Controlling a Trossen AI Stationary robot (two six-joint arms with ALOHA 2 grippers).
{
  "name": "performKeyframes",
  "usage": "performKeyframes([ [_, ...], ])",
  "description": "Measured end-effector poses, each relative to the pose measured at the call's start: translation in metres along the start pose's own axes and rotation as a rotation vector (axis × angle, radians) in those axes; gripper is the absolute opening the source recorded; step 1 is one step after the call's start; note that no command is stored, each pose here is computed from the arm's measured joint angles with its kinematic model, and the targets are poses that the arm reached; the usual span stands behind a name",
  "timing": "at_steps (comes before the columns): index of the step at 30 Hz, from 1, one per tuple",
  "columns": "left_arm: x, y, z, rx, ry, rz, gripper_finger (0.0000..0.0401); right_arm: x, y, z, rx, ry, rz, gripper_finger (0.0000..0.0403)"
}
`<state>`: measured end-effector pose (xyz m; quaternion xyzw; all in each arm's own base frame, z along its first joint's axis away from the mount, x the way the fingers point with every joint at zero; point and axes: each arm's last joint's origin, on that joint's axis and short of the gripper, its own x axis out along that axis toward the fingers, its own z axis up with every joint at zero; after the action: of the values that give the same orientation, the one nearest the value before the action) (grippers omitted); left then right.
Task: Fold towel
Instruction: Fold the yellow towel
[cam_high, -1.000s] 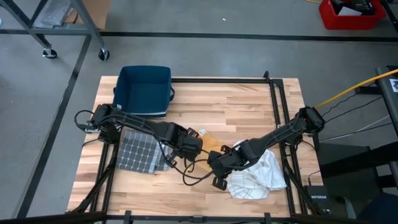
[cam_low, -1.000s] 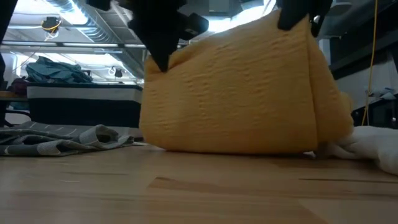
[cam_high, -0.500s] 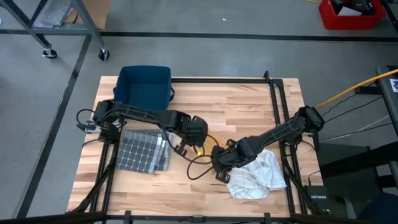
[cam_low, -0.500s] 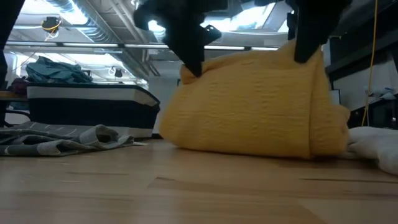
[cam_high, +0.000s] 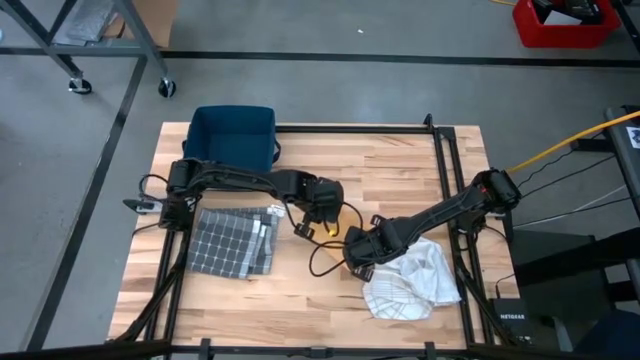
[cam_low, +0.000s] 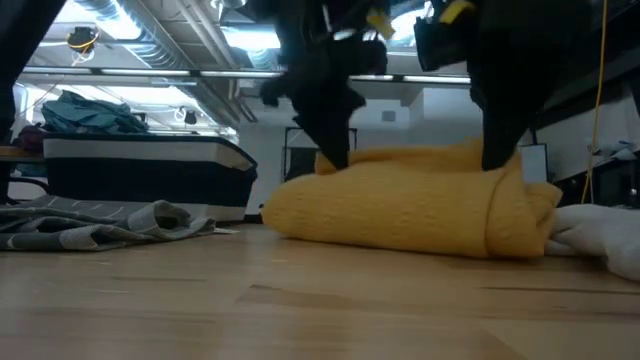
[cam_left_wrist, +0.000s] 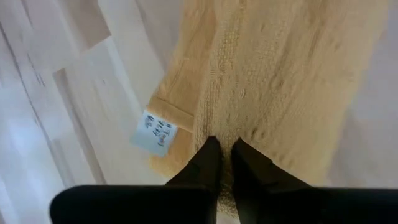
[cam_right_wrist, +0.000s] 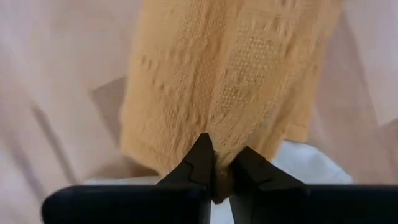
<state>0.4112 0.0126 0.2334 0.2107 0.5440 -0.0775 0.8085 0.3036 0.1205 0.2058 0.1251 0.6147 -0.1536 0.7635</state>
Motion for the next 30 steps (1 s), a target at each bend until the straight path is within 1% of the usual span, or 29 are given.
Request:
performKeyframes([
  [6,0.032,0.009,-0.006,0.019,0.051,-0.013,0.0024,0.01,-0.007,-0.005,-0.008,-0.03,-0.089,0.003],
  [10,0.05,0.012,-0.011,0.031,0.084,-0.027,0.0058,0.013,-0.008,-0.007,-0.011,-0.04,-0.107,0.0038],
  [14,0.065,0.012,-0.012,0.028,0.1,-0.026,0.0106,0.016,-0.011,-0.007,-0.003,-0.033,-0.113,0.0072],
  [19,0.073,0.013,-0.011,0.023,0.089,-0.003,0.0157,0.023,-0.019,-0.008,0.036,-0.015,-0.131,0.0136],
  [22,0.074,0.016,-0.009,0.009,0.086,0.044,0.0173,0.027,-0.024,-0.009,0.045,-0.001,-0.149,0.0175],
  [24,0.074,0.018,-0.009,-0.031,0.091,0.094,0.0177,0.029,-0.027,-0.009,0.051,0.004,-0.159,0.0196],
  [27,0.074,0.021,-0.008,-0.09,0.119,0.197,0.0175,0.031,-0.032,-0.007,0.066,0.007,-0.17,0.0217],
  [30,0.071,0.025,-0.009,-0.139,0.173,0.337,0.0165,0.032,-0.036,-0.003,0.086,0.011,-0.165,0.0228],
])
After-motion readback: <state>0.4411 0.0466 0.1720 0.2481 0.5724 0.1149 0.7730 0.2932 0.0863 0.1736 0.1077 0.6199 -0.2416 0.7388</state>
